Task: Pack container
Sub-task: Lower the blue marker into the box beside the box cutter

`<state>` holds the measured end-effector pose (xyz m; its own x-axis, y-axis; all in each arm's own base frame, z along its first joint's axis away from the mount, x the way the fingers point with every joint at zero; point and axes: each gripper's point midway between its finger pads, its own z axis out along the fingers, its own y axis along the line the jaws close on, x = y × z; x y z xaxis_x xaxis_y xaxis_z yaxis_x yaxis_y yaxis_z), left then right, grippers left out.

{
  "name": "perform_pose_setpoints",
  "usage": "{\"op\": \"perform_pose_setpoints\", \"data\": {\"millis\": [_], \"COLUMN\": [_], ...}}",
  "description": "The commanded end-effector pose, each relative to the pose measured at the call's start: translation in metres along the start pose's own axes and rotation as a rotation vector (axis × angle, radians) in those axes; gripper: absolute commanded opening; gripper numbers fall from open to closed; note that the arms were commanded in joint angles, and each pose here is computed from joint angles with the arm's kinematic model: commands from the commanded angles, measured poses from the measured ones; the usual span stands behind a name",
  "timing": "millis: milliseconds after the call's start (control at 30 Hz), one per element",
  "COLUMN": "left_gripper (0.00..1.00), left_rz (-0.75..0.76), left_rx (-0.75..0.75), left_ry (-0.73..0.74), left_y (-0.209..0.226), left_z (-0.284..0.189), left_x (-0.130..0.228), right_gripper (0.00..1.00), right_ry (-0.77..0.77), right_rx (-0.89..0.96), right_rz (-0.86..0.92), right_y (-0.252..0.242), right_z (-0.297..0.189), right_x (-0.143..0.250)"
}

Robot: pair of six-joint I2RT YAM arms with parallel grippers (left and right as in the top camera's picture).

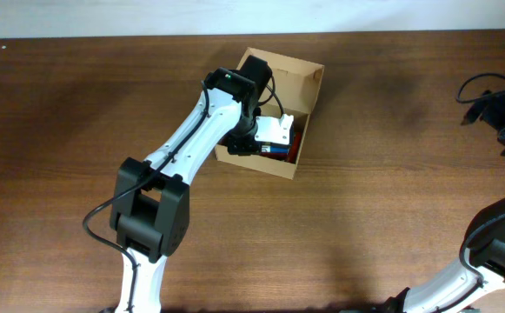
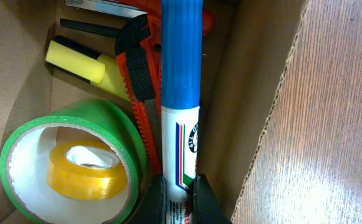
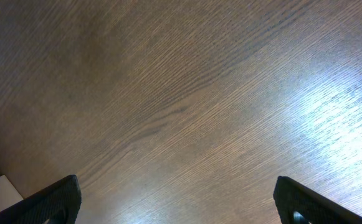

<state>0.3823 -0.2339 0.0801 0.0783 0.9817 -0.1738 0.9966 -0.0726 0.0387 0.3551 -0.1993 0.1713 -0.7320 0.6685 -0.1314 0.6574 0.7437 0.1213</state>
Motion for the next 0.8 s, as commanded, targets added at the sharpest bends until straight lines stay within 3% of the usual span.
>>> {"op": "perform_pose_setpoints", "data": {"millis": [0,767], "left_gripper": [0.01,0.01], "left_rz": [0.019,0.023], "left_rx": [0.018,0.054], "left_ry": [-0.02,-0.004], "left_y": [0.001,0.001], "left_z": [0.003,0.027], "left_x": [-0.003,0.001], "right_gripper": [0.99,0.99], "right_ry": [0.009,0.009], "right_rx": [0.004,0.004], "right_rz": [0.004,0.004], "right_y": [0.0,0.0], "right_z": [0.004,0.004], "right_x": [0.0,0.0]}}
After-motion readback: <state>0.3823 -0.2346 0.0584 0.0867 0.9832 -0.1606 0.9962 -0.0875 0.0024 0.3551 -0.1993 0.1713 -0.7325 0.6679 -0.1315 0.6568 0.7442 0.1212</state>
